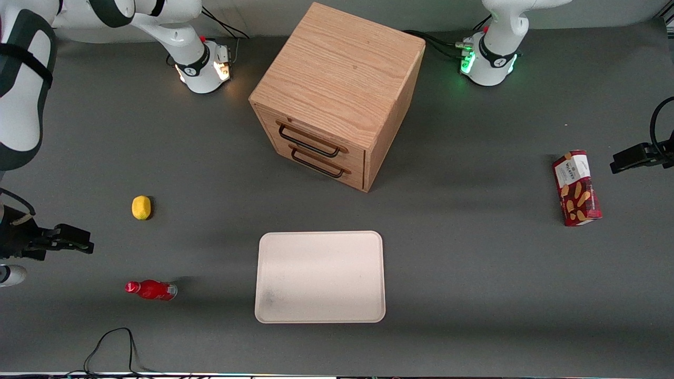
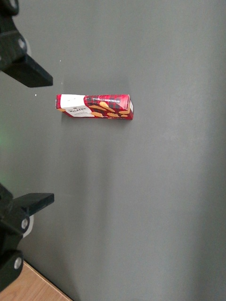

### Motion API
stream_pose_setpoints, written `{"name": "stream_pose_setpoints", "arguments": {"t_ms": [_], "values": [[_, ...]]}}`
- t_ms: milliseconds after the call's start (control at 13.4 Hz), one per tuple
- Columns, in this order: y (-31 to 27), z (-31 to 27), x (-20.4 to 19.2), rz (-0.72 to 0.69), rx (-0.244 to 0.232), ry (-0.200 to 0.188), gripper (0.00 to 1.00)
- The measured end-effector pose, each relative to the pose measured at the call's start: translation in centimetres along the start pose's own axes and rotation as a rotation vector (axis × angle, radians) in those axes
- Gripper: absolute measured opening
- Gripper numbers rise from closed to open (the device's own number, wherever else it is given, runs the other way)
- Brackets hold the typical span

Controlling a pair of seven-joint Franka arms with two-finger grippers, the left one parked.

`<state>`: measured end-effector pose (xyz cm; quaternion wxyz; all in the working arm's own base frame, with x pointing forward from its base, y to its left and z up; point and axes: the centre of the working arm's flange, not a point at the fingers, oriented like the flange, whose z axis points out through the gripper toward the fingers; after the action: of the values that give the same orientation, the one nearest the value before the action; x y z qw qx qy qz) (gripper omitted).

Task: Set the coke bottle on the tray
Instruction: 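Move the open right gripper down over the red Coca-Cola bottle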

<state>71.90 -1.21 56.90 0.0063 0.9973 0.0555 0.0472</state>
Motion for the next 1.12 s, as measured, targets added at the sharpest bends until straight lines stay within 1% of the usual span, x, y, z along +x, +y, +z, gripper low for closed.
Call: {"name": "stream_pose_setpoints", "arguments": {"t_ms": [224, 374, 523, 598, 747, 971, 1121], "values": [[1.9, 1.5, 0.3, -0.018, 0.009, -0.004, 1.0], [2.3, 4.0, 0.8, -0.021, 0.014, -0.027, 1.0], [2.4, 8.2, 1.7, -0.022, 0.02, -0.06, 1.0], [2.4, 10.5, 2.2, -0.021, 0.02, -0.066, 1.0], [2.5, 13.8, 3.0, -0.021, 0.018, -0.061, 1.0], [2.2, 16.2, 3.4, -0.025, 0.02, -0.056, 1.0], [2.0, 17.9, 3.5, -0.028, 0.025, -0.067, 1.0]]}}
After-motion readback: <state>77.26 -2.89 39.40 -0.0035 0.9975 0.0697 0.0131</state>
